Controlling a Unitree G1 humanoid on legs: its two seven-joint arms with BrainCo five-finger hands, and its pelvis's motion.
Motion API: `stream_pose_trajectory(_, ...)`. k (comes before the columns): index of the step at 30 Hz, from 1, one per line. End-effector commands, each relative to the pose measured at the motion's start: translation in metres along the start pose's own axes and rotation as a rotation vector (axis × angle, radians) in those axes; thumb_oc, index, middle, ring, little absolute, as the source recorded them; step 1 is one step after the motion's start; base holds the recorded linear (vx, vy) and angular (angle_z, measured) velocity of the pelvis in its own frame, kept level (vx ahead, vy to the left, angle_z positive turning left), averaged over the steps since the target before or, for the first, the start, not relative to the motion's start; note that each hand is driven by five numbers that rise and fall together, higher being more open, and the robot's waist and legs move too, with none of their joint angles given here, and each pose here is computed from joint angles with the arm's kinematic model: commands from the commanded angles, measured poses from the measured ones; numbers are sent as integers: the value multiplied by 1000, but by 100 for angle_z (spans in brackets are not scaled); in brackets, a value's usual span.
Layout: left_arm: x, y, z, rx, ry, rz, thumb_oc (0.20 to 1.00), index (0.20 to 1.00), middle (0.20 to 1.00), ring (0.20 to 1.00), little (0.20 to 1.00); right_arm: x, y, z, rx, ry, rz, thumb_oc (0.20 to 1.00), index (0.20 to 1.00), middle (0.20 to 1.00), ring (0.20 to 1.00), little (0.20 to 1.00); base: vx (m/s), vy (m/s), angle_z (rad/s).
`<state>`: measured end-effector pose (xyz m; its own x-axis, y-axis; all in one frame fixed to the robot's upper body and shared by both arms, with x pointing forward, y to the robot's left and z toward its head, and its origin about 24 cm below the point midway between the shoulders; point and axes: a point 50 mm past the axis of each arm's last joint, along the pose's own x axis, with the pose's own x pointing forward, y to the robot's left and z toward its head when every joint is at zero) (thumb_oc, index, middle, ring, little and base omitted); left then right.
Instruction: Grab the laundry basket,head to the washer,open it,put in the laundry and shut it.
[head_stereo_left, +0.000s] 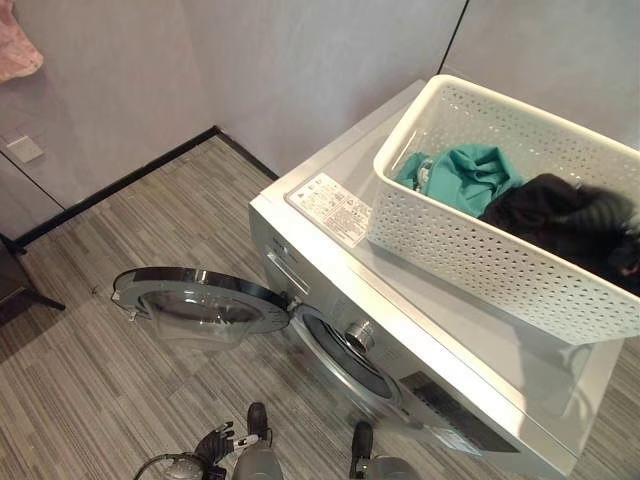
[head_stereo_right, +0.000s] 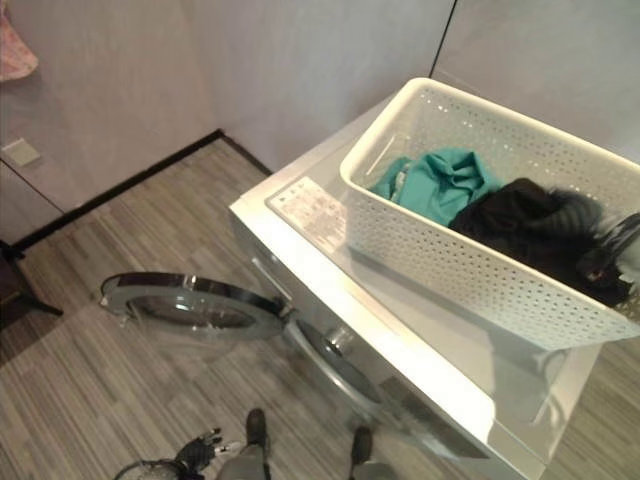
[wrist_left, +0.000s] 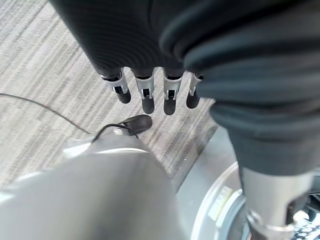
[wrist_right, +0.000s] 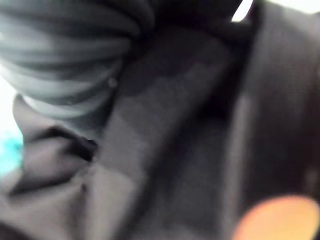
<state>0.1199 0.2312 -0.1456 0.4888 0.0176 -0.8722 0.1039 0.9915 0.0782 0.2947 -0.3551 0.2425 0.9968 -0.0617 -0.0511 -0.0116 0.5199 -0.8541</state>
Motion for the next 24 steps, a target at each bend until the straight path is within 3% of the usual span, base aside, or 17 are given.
stream_pose_trajectory(1, -2, 19, 1, 1, 3, 51, 1000, 1000, 1000, 1000, 1000, -7, -43, 25, 124, -163, -280, 200, 200, 200, 200, 200, 0, 0, 0)
stream_pose_trajectory(2, -2, 20, -3, -13, 23, 68, 1000, 1000, 1000, 1000, 1000, -14, -66, 43, 155, -249, -406, 200, 200, 200, 200, 200, 15, 35, -1)
stream_pose_trajectory(7, -3, 22, -10, -48, 44, 96, 1000, 1000, 1000, 1000, 1000, -23, -93, 73, 174, -373, -553, 200, 200, 200, 200, 200, 7, 17, -14)
stream_pose_trajectory(12, -4, 23, -17, -69, 76, 132, 1000, 1000, 1000, 1000, 1000, -33, -119, 105, 68, -437, -765, 200, 200, 200, 200, 200, 13, 17, -15)
stream_pose_trajectory(14, -3, 21, -19, -48, 91, 150, 1000, 1000, 1000, 1000, 1000, -46, -134, 128, -35, -473, -955, 200, 200, 200, 200, 200, 8, 5, -2)
stream_pose_trajectory(16, -3, 20, -17, -24, 88, 153, 1000, 1000, 1000, 1000, 1000, -51, -139, 136, -78, -482, -1039, 200, 200, 200, 200, 200, 0, 0, 0)
stream_pose_trajectory(24, -1, 21, 24, 49, -103, 156, 1000, 1000, 1000, 1000, 1000, -52, -150, 153, -171, -452, -1188, 200, 200, 200, 200, 200, 0, 0, 0)
